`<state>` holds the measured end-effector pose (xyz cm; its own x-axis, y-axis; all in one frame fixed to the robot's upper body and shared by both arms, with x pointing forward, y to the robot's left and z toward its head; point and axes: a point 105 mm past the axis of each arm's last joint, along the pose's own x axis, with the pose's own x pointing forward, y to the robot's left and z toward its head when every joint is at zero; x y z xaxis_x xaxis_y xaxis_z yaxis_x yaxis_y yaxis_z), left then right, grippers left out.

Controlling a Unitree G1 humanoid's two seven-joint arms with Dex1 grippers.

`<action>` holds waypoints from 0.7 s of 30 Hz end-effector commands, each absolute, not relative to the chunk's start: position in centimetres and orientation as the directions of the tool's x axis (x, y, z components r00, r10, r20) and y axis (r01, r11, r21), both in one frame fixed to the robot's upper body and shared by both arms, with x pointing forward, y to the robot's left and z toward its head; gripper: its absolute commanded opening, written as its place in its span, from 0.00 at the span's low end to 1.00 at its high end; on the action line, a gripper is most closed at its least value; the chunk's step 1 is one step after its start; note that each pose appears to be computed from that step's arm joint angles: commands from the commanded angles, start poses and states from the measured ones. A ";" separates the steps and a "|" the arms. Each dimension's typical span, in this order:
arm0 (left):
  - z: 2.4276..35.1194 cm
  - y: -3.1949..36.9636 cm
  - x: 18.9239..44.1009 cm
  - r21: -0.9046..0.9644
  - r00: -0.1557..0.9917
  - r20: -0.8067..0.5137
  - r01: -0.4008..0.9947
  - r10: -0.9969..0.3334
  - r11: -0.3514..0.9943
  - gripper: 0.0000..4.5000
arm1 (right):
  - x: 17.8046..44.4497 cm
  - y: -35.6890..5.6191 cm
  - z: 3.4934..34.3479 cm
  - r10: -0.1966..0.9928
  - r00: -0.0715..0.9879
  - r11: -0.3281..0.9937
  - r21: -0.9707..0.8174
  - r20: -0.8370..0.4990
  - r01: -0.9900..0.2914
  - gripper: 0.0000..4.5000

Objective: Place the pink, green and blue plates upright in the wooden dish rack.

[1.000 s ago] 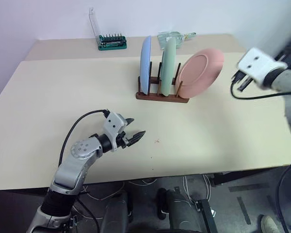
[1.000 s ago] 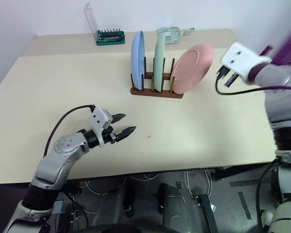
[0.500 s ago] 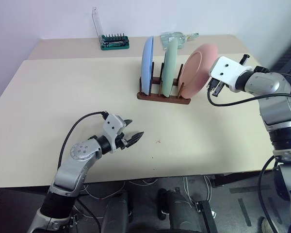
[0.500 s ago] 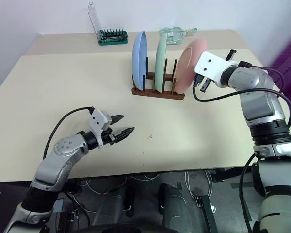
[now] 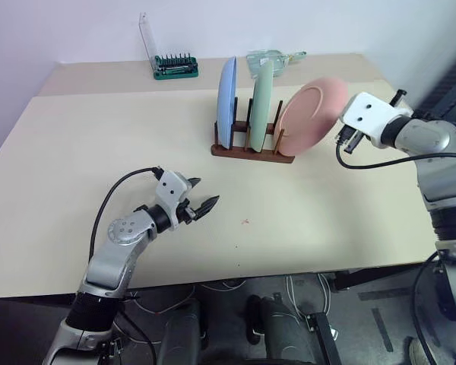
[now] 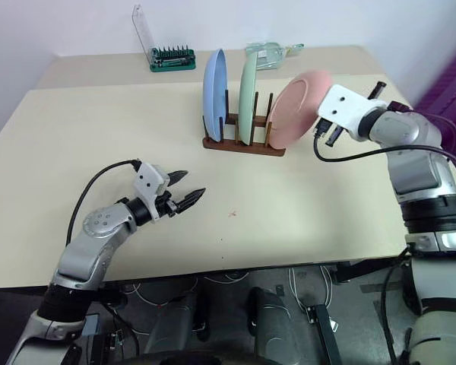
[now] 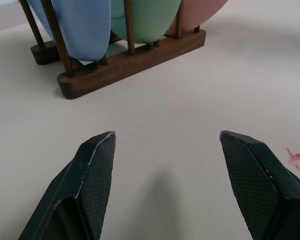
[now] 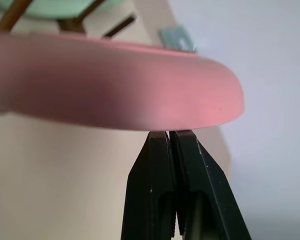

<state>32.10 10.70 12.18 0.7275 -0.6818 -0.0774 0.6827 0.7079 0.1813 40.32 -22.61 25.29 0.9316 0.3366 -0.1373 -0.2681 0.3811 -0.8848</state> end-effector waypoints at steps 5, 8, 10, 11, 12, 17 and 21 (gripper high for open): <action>12.7 9.9 31.6 0.198 0.720 -0.040 0.685 -0.692 0.701 0.76 | 40.1 -19.7 27.8 0.429 0.901 0.353 -0.907 -0.061 -0.229 0.01; 12.6 9.9 31.7 0.197 0.722 -0.039 0.684 -0.691 0.703 0.76 | 40.0 -19.4 27.8 0.440 0.895 0.331 -0.914 -0.072 -0.236 0.01; 12.6 9.9 31.7 0.198 0.723 -0.038 0.682 -0.690 0.704 0.76 | 39.9 -19.4 27.7 0.448 0.891 0.319 -0.917 -0.077 -0.239 0.01; 12.6 9.8 31.7 0.197 0.723 -0.037 0.682 -0.690 0.704 0.76 | 39.9 -19.3 27.7 0.454 0.888 0.318 -0.917 -0.076 -0.241 0.01; 12.6 9.8 31.7 0.196 0.722 -0.036 0.683 -0.691 0.704 0.76 | 39.9 -19.2 27.7 0.457 0.886 0.318 -0.917 -0.075 -0.241 0.01; 12.6 9.3 31.7 0.189 0.713 -0.035 0.693 -0.700 0.696 0.76 | 40.4 -18.9 28.8 0.444 0.895 0.298 -0.934 -0.046 -0.196 0.01; 12.5 9.2 31.8 0.193 0.709 -0.038 0.697 -0.704 0.691 0.76 | 40.8 -18.8 30.3 0.428 0.904 0.313 -0.937 -0.004 -0.153 0.01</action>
<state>31.78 9.25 11.69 0.7108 -0.7002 -0.0664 0.7001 0.6952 0.1630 41.01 -18.65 28.24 0.8973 0.4361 -0.0680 -0.2195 0.3073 -0.9259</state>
